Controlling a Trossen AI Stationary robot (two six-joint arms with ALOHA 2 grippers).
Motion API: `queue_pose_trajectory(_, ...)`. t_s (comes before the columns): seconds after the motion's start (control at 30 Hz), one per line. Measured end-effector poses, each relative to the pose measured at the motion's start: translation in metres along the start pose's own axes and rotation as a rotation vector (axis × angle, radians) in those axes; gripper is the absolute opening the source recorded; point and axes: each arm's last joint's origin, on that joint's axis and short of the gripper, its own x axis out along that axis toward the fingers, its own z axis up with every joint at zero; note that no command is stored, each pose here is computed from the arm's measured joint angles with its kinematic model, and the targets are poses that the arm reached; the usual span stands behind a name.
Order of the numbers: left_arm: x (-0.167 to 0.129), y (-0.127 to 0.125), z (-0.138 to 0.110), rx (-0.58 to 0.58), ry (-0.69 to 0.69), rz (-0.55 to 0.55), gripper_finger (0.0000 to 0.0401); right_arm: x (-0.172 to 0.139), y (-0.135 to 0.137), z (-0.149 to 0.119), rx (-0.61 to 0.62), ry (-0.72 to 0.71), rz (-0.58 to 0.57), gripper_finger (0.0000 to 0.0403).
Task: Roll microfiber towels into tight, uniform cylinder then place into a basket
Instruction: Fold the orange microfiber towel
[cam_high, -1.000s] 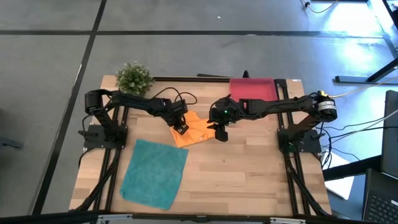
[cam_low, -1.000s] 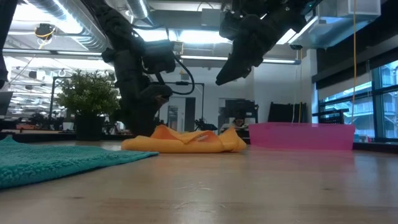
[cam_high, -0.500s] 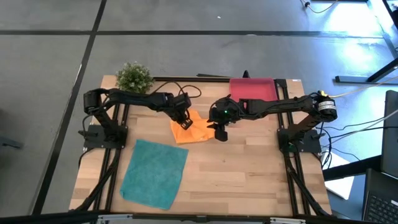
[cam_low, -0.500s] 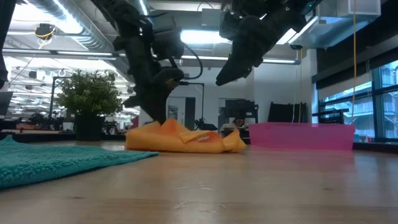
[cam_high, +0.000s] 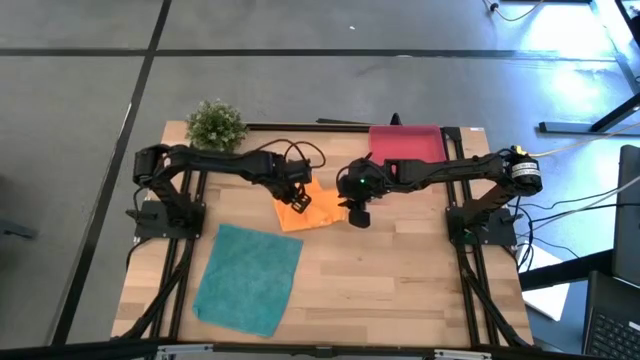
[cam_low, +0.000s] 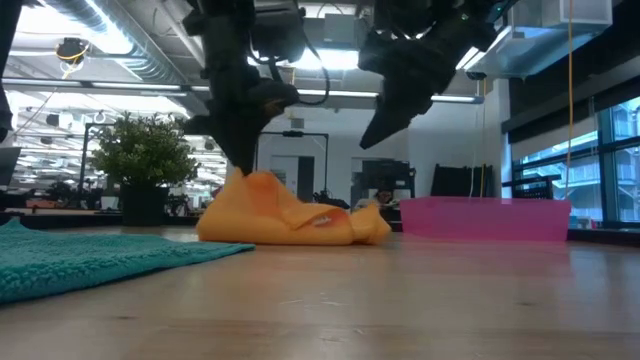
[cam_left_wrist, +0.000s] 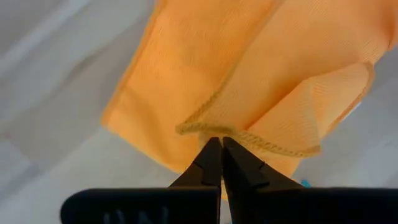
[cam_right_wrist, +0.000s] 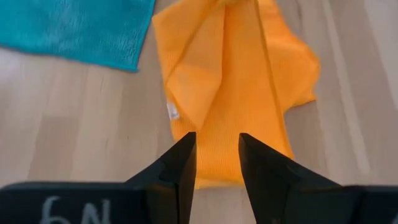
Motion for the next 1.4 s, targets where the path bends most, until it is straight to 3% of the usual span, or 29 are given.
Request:
queue_pose_trajectory(0.6, -0.008, -0.021, -0.049, -0.258, -0.039, 0.171, 0.0, 0.0, -0.003, 0.0, -0.088, 0.011, -0.094, 0.0122)
queue_pose_trajectory(0.73, -0.009, -0.022, -0.051, -0.248, -0.042, 0.166, 0.0, 0.0, -0.002, 0.0, -0.093, 0.004, -0.07, 0.0122)
queue_pose_trajectory(0.93, -0.008, -0.018, -0.044, -0.236, -0.045, 0.165, 0.0, 0.0, 0.001, 0.001, -0.196, -0.017, 0.053, 0.0122)
queue_pose_trajectory(1.17, -0.007, -0.016, -0.041, -0.241, -0.025, 0.159, 0.0002, 0.0, 0.001, 0.001, -0.193, -0.017, 0.053, 0.0122)
queue_pose_trajectory(1.4, -0.007, -0.016, -0.042, -0.186, 0.0, 0.149, 0.0043, 0.0, 0.001, 0.001, -0.193, -0.017, 0.053, 0.0122)
